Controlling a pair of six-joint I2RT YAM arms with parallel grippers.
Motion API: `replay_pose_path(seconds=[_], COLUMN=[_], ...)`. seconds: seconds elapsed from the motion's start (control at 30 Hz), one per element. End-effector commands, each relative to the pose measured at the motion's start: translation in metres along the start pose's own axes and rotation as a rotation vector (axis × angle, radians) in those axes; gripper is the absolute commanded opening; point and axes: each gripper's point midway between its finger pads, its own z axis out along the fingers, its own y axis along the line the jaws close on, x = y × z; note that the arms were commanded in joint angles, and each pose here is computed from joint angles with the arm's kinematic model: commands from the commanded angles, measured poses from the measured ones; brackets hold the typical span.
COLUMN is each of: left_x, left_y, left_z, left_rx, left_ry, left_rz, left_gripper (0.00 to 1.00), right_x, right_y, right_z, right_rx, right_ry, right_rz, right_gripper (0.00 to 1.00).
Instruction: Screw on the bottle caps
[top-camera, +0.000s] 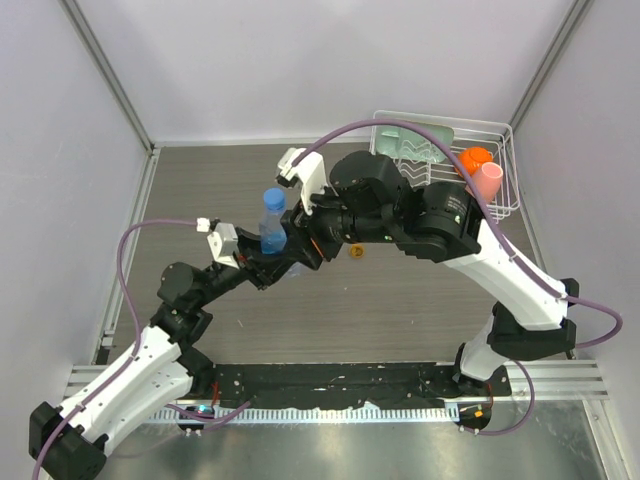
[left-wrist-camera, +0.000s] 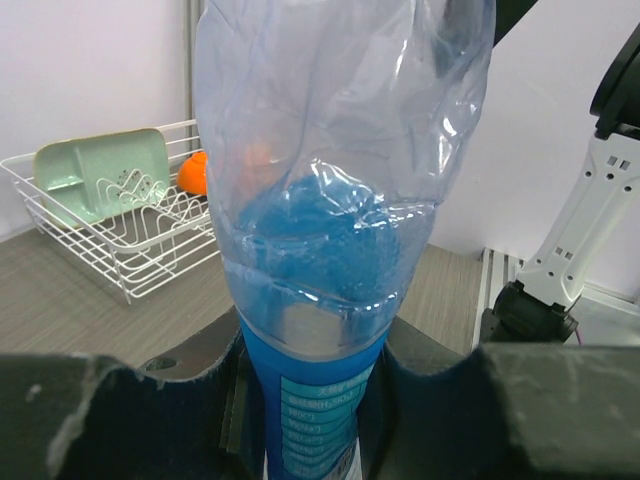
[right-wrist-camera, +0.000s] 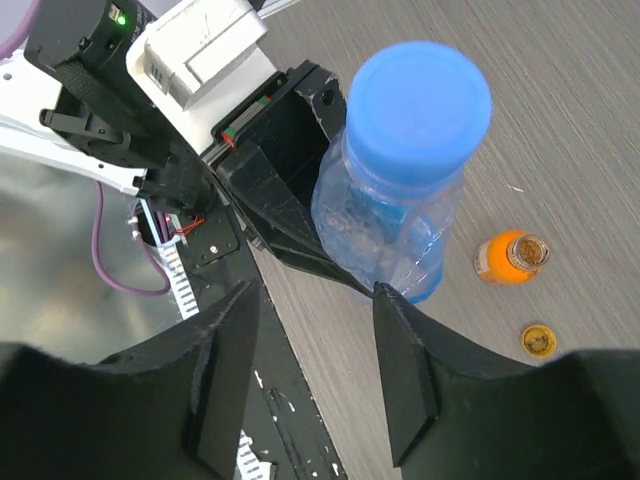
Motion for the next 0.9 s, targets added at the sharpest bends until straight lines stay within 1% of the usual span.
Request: replay_pose_path(seconds=[0.0, 0.1, 0.13, 0.2, 0.27, 0.3, 0.33, 0.4, 0.43, 0.47, 0.5, 0.53, 0.57, 0.6, 0.63, 0.67, 0.7, 0.83, 0.87], left_x=[-0.038, -0.037, -0.035, -0.032, -0.032, -0.031, -0.031, -0.032, -0.033, -0.031, -0.032, -0.032, -0.032, -0.031, -0.031, -0.03, -0.029, -0.032, -0.032], left_y=[-0.004, -0.005, -0.005, -0.005, -0.011, -0.013, -0.016, -0.026, -0.03, -0.037, -0.04, -0.044, -0.047, -0.054, -0.057, -0.059, -0.063, -0.076, -0.078], left_z=[0.003, 0.003, 0.003, 0.001, 0.001, 0.001, 0.001, 0.002, 0.001, 0.0, 0.0, -0.001, -0.002, -0.004, -0.005, -0.005, -0.007, -0.01, -0.01], left_rx=[0.0, 0.005, 0.004, 0.008, 0.037, 0.051, 0.068, 0.124, 0.144, 0.181, 0.201, 0.217, 0.236, 0.275, 0.288, 0.299, 0.323, 0.391, 0.404], left_ry=[-0.116, -0.111, -0.11, -0.104, -0.102, -0.098, -0.096, -0.087, -0.087, -0.072, -0.069, -0.064, -0.06, -0.048, -0.042, -0.035, -0.025, -0.009, -0.008], left_rz=[0.038, 0.037, 0.037, 0.036, 0.036, 0.034, 0.034, 0.028, 0.026, 0.018, 0.017, 0.01, 0.007, 0.001, -0.004, -0.011, -0.023, -0.042, -0.045], left_gripper=[0.0, 0.0, 0.0, 0.0, 0.0, 0.0, 0.0, 0.0, 0.0, 0.0, 0.0, 0.0, 0.0, 0.0, 0.0, 0.0, 0.0, 0.0, 0.0], right_x=[-0.008, -0.012, -0.013, -0.023, -0.032, -0.039, -0.042, -0.049, -0.052, -0.054, -0.061, -0.066, -0.068, -0.076, -0.08, -0.09, -0.089, -0.092, -0.096], right_y=[0.005, 0.004, -0.002, -0.005, -0.002, -0.002, 0.008, 0.017, 0.013, 0.02, 0.019, 0.007, 0.015, 0.015, 0.017, 0.018, 0.025, 0.03, 0.03], right_z=[-0.011, -0.018, -0.021, -0.036, -0.052, -0.058, -0.064, -0.077, -0.081, -0.087, -0.091, -0.093, -0.099, -0.104, -0.108, -0.113, -0.113, -0.103, -0.101], right_rx=[-0.02, -0.015, 0.017, 0.027, 0.003, -0.026, -0.103, -0.191, -0.206, -0.272, -0.291, -0.282, -0.358, -0.383, -0.417, -0.439, -0.496, -0.582, -0.602], right_ry=[-0.033, -0.05, -0.06, -0.103, -0.15, -0.178, -0.191, -0.226, -0.243, -0.258, -0.29, -0.312, -0.33, -0.368, -0.389, -0.435, -0.438, -0.446, -0.464], right_rz=[-0.01, -0.014, -0.018, -0.036, -0.056, -0.062, -0.089, -0.122, -0.144, -0.162, -0.177, -0.178, -0.194, -0.211, -0.223, -0.243, -0.255, -0.288, -0.3], right_gripper=[0.56, 0.57, 0.57, 0.57, 0.61, 0.63, 0.69, 0.72, 0.75, 0.77, 0.78, 0.79, 0.8, 0.8, 0.8, 0.8, 0.8, 0.8, 0.8])
